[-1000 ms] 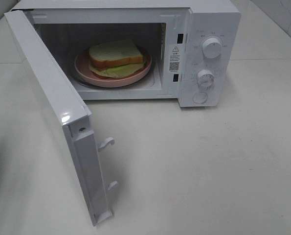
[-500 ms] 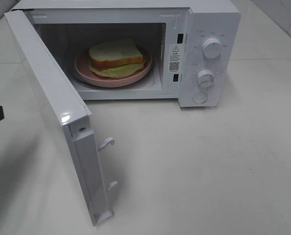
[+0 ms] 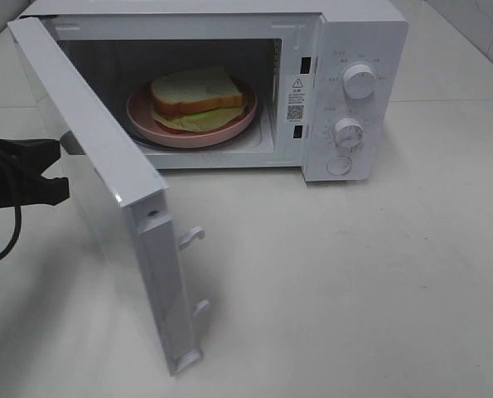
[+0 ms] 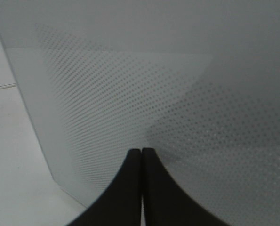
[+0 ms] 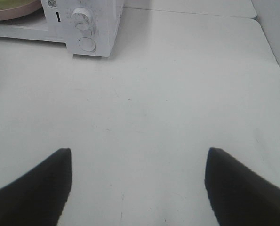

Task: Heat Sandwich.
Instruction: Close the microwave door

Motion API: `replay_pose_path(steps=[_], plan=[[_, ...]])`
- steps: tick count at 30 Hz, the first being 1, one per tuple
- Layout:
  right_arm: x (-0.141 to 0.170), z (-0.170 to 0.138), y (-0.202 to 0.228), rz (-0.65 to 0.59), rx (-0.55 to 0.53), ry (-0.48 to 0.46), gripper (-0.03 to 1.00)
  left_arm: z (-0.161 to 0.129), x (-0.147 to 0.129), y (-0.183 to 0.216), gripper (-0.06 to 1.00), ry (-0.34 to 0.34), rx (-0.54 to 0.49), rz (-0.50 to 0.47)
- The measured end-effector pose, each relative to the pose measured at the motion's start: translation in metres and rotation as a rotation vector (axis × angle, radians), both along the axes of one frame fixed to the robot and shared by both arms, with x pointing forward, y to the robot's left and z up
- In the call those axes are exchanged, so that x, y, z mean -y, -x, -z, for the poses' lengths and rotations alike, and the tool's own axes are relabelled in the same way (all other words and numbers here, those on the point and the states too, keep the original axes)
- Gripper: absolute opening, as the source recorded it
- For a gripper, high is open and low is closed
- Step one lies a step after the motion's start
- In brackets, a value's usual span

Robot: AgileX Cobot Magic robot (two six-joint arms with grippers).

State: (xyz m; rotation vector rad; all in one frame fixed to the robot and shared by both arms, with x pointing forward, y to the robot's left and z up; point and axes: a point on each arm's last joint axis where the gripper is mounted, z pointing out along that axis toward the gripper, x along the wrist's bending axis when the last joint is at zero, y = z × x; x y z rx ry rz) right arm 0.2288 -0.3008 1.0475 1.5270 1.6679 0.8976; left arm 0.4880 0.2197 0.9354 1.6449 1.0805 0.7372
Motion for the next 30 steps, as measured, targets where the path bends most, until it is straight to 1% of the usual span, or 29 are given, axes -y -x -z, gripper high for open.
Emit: replay_pose_path(steps=[2, 6, 7, 11, 12, 14, 15, 17, 19, 20, 22, 24, 26, 27, 30], plan=[[0.000, 0.000, 0.000, 0.000, 0.000, 0.000, 0.76, 0.000, 0.010, -0.004, 0.00, 0.001, 0.005, 0.031], [0.000, 0.000, 0.000, 0.000, 0.000, 0.000, 0.76, -0.001, 0.021, -0.008, 0.00, 0.009, 0.013, 0.059], [0.000, 0.000, 0.000, 0.000, 0.000, 0.000, 0.76, -0.001, 0.021, -0.008, 0.00, 0.009, 0.013, 0.059], [0.000, 0.000, 0.000, 0.000, 0.000, 0.000, 0.76, -0.003, 0.041, -0.016, 0.00, 0.055, 0.014, 0.052], [0.000, 0.000, 0.000, 0.000, 0.000, 0.000, 0.76, -0.003, 0.041, -0.016, 0.00, 0.055, 0.014, 0.052], [0.000, 0.000, 0.000, 0.000, 0.000, 0.000, 0.76, -0.001, 0.051, -0.019, 0.00, 0.067, 0.010, 0.058], [0.000, 0.000, 0.000, 0.000, 0.000, 0.000, 0.76, -0.001, 0.060, -0.021, 0.00, 0.078, 0.012, 0.065], [0.000, 0.000, 0.000, 0.000, 0.000, 0.000, 0.76, -0.001, 0.063, -0.023, 0.00, 0.082, 0.011, 0.067], [0.000, 0.000, 0.000, 0.000, 0.000, 0.000, 0.76, -0.001, 0.077, -0.028, 0.00, 0.095, 0.018, 0.086], [0.000, 0.000, 0.000, 0.000, 0.000, 0.000, 0.76, -0.001, 0.077, -0.028, 0.00, 0.095, 0.018, 0.086], [0.000, 0.000, 0.000, 0.000, 0.000, 0.000, 0.76, -0.002, 0.086, -0.031, 0.00, 0.103, 0.026, 0.103], [0.000, 0.000, 0.000, 0.000, 0.000, 0.000, 0.76, -0.004, 0.100, -0.036, 0.00, 0.111, 0.033, 0.125], [0.000, 0.000, 0.000, 0.000, 0.000, 0.000, 0.76, -0.005, 0.104, -0.039, 0.00, 0.115, 0.037, 0.129], [0.000, 0.000, 0.000, 0.000, 0.000, 0.000, 0.76, -0.006, 0.112, -0.044, 0.00, 0.116, 0.037, 0.141], [0.000, 0.000, 0.000, 0.000, 0.000, 0.000, 0.76, -0.006, 0.120, -0.048, 0.00, 0.119, 0.038, 0.148]])
